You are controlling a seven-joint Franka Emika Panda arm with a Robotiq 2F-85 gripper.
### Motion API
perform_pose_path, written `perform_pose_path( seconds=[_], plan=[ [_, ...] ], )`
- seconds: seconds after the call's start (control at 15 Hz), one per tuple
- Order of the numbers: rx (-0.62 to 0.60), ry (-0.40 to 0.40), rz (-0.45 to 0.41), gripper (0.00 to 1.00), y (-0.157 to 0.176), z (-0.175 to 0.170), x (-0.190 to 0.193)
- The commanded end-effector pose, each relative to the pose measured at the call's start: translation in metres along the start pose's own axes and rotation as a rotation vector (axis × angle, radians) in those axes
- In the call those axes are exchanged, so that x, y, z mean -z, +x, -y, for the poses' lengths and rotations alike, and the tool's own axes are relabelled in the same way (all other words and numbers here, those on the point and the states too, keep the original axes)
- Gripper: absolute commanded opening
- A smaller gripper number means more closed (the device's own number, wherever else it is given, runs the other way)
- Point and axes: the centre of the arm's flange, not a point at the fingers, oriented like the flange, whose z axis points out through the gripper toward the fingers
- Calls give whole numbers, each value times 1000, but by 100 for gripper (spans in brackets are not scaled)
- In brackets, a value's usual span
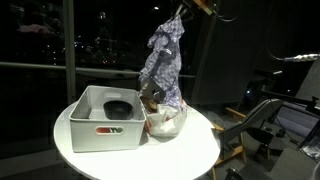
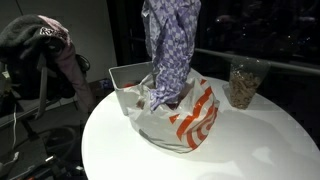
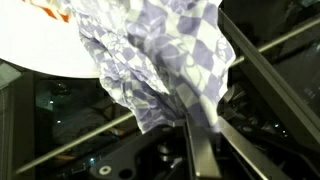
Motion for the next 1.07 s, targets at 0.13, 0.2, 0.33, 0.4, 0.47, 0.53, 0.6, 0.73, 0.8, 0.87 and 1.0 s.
perform_pose_path(
  seconds=[0.13, 0.2, 0.33, 0.4, 0.47, 0.53, 0.6, 0.73, 0.8, 0.87, 1.0],
  plan=[
    [114, 114, 16, 1, -16, 18, -18],
    [135, 129, 13, 1, -18, 17, -21],
    [177, 163, 19, 1, -21, 24, -27],
    [208, 184, 22, 1, -22, 31, -33],
    [230, 202, 23, 1, -23, 36, -36],
    [250, 226, 32, 1, -25, 41, -40],
    [265, 250, 33, 1, -26, 44, -43],
    [273, 309, 38, 1, -28, 50, -45],
    [282, 340, 44, 1, -29, 53, -44],
    [294, 359, 41, 1, -31, 57, -44],
    [298, 386, 47, 1, -30, 58, -51]
  ],
)
